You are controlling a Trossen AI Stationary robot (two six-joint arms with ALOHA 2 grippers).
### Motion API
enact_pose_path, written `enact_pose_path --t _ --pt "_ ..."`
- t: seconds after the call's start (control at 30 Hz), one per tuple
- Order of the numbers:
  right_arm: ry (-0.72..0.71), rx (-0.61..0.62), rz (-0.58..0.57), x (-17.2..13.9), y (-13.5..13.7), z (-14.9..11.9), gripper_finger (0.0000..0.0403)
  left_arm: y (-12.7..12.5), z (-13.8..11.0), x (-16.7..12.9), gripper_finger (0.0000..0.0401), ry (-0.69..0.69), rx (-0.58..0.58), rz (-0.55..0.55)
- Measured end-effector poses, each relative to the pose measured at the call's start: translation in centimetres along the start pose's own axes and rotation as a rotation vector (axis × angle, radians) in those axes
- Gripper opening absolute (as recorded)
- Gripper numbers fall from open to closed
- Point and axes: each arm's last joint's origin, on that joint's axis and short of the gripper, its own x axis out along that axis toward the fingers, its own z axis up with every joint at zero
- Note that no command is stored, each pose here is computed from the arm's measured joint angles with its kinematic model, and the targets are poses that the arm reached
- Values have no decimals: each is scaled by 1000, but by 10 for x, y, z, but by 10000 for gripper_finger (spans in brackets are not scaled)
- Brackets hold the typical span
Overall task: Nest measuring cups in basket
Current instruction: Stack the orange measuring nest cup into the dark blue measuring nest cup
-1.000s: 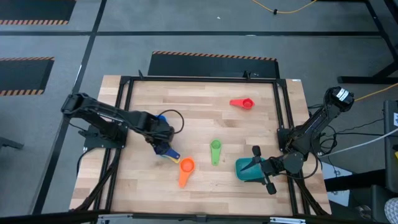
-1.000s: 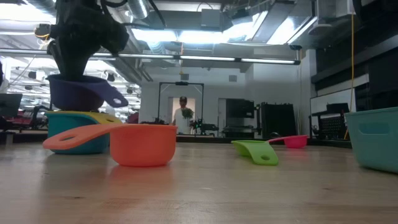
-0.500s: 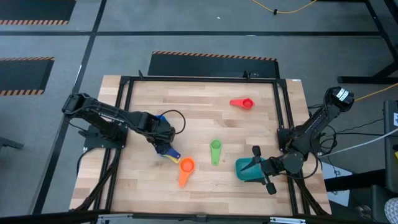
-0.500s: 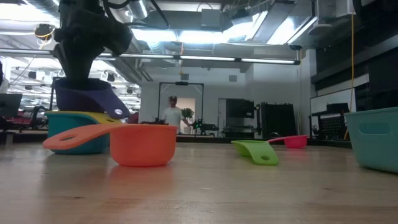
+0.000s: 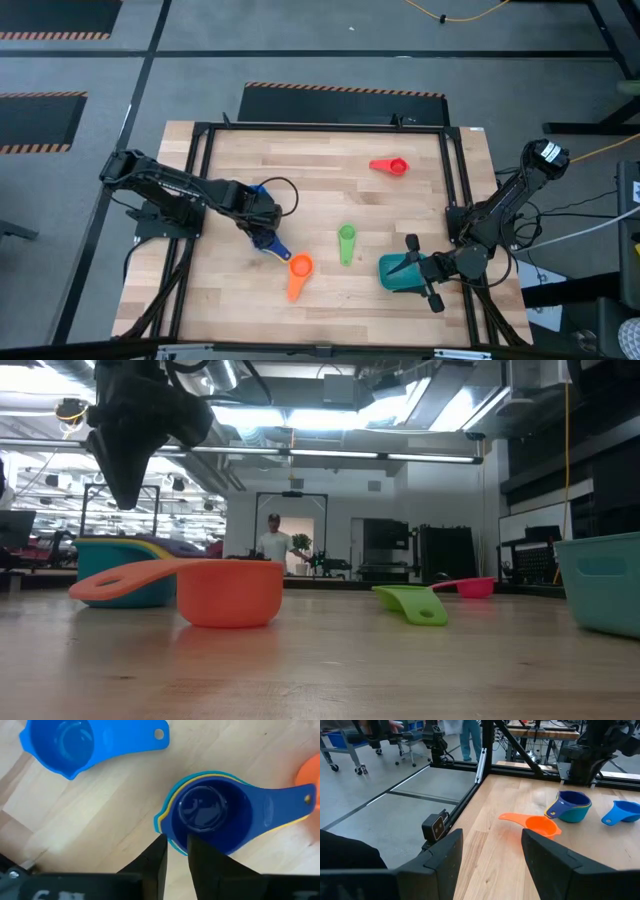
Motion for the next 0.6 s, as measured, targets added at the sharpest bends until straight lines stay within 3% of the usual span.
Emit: enact_pose_path --t 0.4,0.6 --pt "0 0 0 0 0 0 208 -8 8 -1 96 -98 -11 -73" --pt "0 0 0 0 0 0 208 -23 19 -5 100 -214 -24 -232"
